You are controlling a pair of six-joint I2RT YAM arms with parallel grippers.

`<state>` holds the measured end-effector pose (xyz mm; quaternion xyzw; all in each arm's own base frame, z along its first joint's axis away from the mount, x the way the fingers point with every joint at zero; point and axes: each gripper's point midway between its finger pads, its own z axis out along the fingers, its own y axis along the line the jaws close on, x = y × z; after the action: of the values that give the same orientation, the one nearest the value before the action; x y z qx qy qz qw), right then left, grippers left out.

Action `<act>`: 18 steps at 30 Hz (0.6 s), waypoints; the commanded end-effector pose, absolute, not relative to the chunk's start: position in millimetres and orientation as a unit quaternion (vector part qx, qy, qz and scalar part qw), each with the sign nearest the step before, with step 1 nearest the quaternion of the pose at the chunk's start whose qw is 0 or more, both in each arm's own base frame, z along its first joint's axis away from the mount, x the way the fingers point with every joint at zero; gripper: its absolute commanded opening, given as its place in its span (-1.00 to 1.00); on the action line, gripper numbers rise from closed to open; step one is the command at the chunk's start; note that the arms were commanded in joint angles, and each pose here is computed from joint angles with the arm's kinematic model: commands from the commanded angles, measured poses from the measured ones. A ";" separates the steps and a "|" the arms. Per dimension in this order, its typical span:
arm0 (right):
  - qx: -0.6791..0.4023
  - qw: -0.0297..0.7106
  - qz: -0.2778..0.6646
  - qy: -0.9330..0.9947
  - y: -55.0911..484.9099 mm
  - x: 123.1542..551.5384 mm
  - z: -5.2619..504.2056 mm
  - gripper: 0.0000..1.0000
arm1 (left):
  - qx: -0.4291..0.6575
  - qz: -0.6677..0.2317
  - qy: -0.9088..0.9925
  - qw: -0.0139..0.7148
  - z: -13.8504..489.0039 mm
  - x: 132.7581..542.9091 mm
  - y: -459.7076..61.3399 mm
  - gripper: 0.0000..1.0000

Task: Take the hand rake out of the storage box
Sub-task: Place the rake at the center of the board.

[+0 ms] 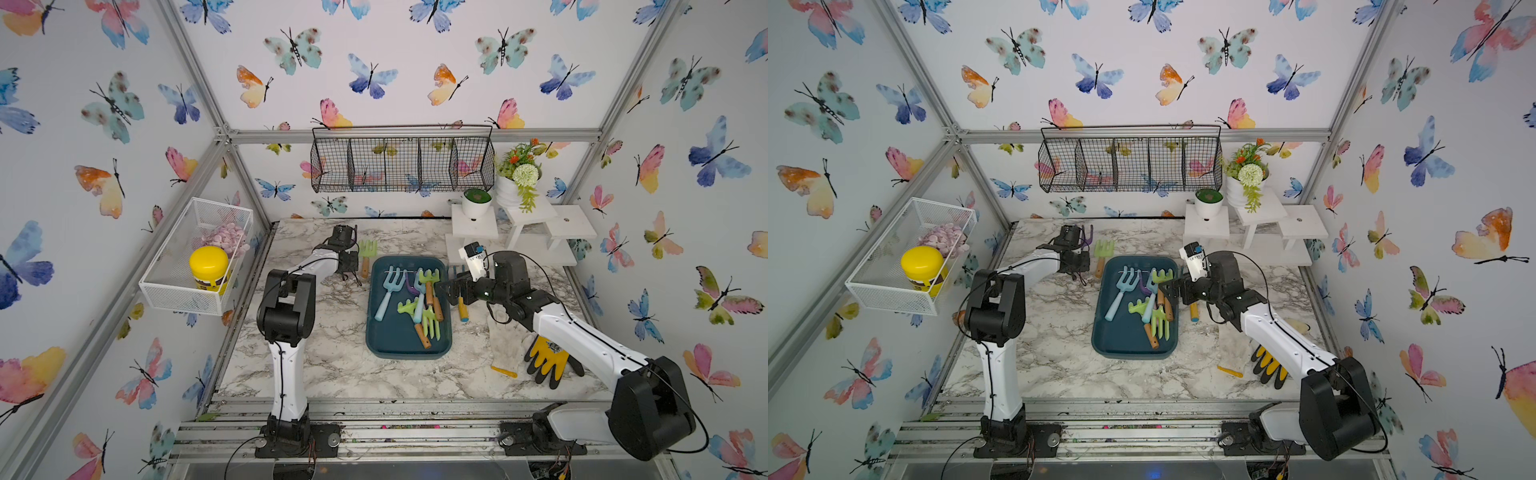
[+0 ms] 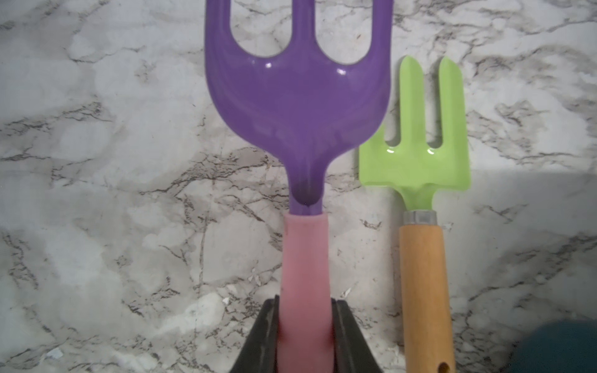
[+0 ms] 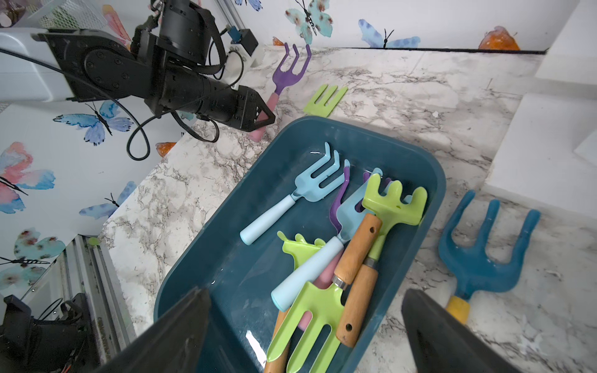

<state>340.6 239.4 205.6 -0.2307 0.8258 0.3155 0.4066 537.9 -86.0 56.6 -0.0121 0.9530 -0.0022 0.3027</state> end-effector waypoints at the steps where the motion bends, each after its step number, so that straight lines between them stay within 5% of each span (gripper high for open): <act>1: -0.251 0.417 0.315 0.815 244.6 346.4 215.7 1.00 | 0.002 -0.012 0.956 0.292 52.0 541.9 -85.2 -0.73; 18: -0.253 0.414 0.310 0.818 242.7 344.3 207.1 1.00 | 0.019 -0.004 0.975 0.221 20.6 539.2 -87.3 -0.66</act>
<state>345.8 241.6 204.4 -0.2451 0.8230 0.3075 0.4100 547.2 -83.7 32.8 0.0109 0.9671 0.0013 0.2542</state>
